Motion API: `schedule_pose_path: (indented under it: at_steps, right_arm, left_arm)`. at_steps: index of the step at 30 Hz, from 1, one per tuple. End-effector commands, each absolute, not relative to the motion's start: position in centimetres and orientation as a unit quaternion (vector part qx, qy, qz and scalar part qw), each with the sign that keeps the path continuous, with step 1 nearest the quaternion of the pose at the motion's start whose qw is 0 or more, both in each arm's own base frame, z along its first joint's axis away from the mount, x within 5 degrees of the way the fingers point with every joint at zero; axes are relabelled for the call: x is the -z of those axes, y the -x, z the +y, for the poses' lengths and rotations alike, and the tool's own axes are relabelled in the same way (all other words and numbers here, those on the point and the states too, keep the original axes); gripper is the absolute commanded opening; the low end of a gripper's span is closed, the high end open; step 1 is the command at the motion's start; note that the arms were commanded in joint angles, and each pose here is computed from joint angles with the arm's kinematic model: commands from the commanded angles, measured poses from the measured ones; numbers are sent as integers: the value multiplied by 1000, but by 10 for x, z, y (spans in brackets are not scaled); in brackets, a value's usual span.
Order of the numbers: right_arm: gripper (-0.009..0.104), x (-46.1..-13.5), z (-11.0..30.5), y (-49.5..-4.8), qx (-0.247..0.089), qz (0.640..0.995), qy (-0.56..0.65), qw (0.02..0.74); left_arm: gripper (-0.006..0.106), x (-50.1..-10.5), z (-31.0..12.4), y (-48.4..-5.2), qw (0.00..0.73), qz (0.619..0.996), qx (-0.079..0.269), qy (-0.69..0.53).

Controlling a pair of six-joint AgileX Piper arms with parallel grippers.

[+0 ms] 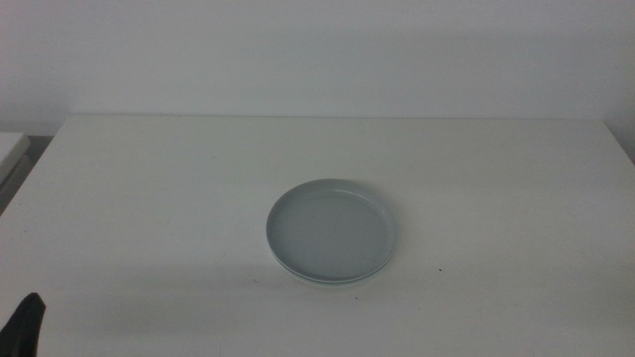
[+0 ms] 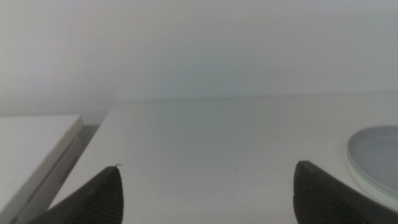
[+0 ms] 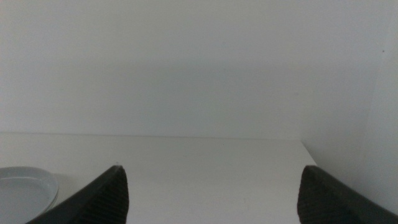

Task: Stack the three bowls on top of each other.

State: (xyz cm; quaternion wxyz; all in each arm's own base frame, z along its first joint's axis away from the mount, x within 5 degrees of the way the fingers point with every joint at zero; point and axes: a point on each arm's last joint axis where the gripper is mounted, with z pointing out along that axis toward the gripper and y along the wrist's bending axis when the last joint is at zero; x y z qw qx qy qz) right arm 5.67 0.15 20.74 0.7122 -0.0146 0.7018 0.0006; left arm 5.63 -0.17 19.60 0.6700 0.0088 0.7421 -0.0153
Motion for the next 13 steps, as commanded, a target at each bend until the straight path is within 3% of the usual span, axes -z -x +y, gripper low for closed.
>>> schedule_pose_path:
  at_steps: [1, 13]
  right_arm:
    - [93, -208, 1, -56, 6, 698, 17, 716]
    - [93, -208, 1, -56, 6, 694, 17, 719]
  left_arm:
    - [94, -200, -2, -56, 685, 728, 14, -10]
    - [94, -201, -2, -56, 689, 725, 14, -10]
